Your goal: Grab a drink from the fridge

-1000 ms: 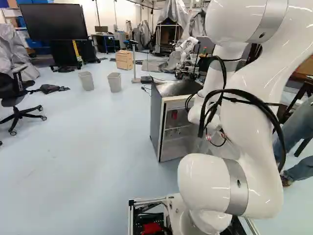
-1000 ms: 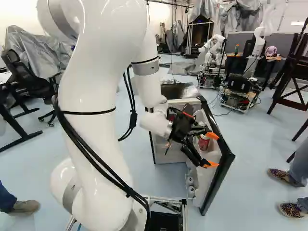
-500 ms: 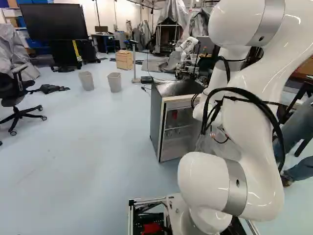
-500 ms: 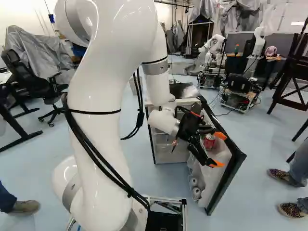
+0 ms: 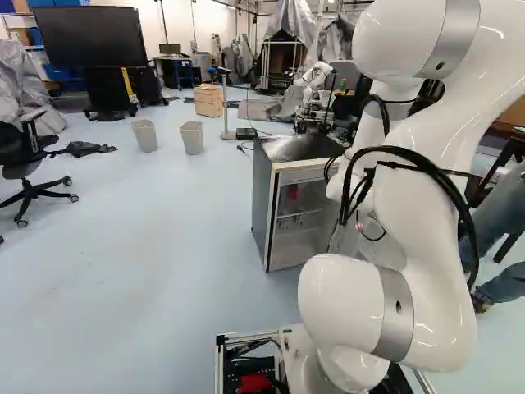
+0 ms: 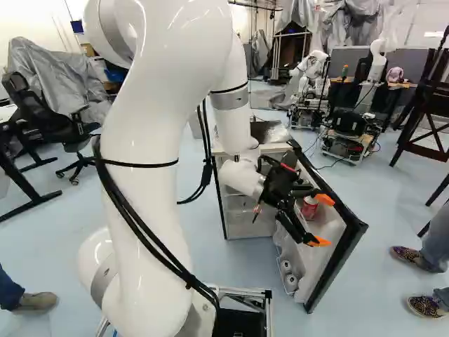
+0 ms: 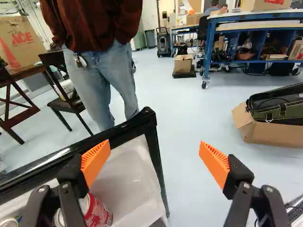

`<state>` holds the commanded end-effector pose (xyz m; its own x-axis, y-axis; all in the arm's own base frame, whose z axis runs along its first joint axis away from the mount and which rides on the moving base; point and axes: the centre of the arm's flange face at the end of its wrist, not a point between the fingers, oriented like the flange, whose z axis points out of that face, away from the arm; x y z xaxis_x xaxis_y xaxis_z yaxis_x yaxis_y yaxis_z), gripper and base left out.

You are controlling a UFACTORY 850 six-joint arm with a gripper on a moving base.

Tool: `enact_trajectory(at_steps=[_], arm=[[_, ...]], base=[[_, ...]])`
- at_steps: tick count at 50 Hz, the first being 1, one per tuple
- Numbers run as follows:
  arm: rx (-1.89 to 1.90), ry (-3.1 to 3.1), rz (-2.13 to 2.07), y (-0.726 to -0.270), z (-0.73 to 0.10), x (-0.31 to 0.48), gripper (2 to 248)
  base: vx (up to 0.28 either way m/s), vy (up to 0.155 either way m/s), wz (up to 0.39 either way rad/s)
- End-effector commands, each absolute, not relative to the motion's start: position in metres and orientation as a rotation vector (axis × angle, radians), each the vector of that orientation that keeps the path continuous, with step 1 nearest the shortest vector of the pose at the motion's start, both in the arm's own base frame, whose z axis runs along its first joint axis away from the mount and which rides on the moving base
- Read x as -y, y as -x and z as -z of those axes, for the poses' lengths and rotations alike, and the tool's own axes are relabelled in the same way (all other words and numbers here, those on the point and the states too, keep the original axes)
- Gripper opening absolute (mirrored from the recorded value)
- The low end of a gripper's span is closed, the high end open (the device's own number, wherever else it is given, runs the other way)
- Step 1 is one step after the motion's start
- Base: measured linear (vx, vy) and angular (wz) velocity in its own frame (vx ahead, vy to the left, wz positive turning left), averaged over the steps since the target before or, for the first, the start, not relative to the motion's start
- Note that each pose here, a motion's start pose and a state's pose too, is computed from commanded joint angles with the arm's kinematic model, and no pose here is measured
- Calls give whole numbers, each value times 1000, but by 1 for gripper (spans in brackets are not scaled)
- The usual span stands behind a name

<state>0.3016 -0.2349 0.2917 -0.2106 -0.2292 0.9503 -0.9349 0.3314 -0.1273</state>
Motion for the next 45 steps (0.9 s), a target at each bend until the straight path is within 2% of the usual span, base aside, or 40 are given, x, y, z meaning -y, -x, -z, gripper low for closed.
enact_trajectory(at_steps=[45], arm=[[1320,-1576,-1187,-249,-296,150,247]], base=[[0,0,0]])
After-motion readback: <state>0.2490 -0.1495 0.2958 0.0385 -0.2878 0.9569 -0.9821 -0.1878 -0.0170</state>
